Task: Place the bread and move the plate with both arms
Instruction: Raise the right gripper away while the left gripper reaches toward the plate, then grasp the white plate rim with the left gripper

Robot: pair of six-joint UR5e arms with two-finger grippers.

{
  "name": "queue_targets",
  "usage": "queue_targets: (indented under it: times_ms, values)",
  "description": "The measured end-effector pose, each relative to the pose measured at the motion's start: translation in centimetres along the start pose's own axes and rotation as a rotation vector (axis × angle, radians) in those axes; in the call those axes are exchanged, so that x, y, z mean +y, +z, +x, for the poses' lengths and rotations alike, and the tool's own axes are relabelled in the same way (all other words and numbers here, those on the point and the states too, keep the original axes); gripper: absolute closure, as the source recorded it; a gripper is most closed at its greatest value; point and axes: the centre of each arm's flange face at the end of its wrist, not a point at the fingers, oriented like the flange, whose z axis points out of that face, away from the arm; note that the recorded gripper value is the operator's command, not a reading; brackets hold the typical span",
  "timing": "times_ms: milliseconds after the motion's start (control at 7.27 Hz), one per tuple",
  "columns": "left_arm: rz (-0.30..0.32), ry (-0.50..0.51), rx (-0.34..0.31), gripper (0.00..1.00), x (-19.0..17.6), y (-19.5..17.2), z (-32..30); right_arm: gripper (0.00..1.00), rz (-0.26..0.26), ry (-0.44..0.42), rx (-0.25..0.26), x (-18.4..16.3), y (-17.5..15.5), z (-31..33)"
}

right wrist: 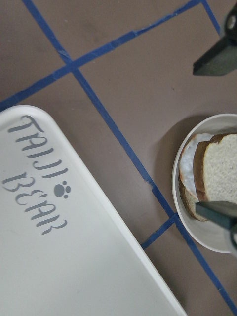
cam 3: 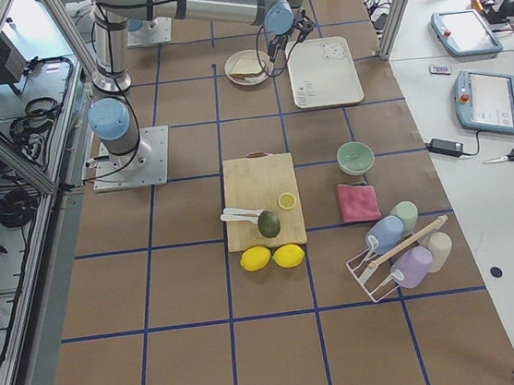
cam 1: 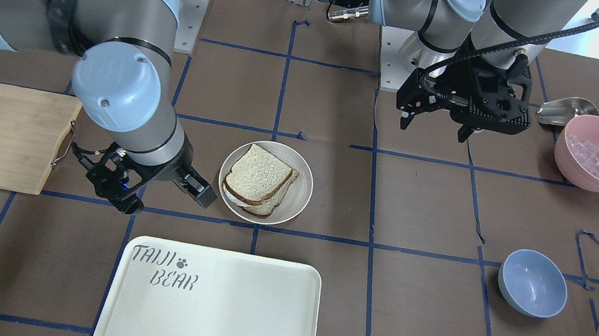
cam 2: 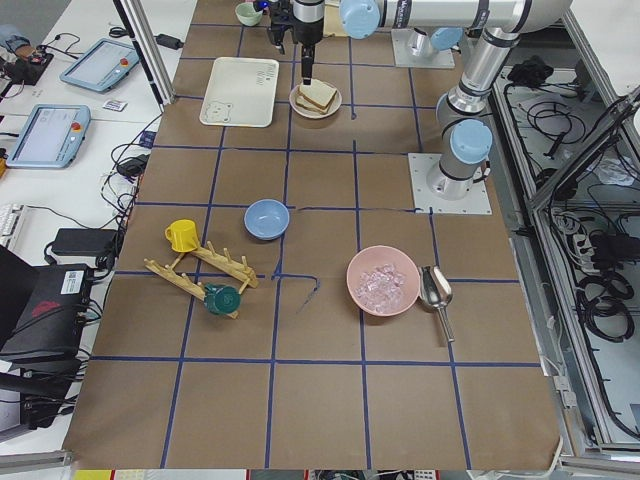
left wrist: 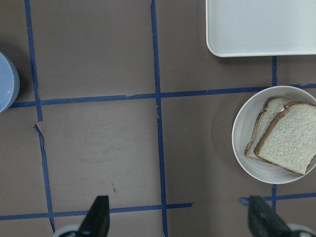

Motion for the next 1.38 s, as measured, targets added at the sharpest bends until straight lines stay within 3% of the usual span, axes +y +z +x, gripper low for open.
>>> queue_targets:
  times_ms: [275,550,825,1375]
  values:
    - [-0.051,-0.074,0.037,0.0,-0.1,3.4,0.4,0.0,0.046,-0.268,0.002,-1.1,-4.4,4.5]
    - [-0.089,-0.169,0.088,0.0,0.2,8.5,1.3,0.0,0.042,-0.446,0.071,0.2,-6.9,7.7]
    - [-0.145,-0.268,0.156,0.0,0.3,13.4,3.7,0.0,0.046,-0.48,0.094,2.8,-9.8,9.7]
    - [-0.144,-0.288,0.166,0.0,0.7,23.0,6.6,0.0,0.081,-0.496,0.069,4.7,-12.2,11.0]
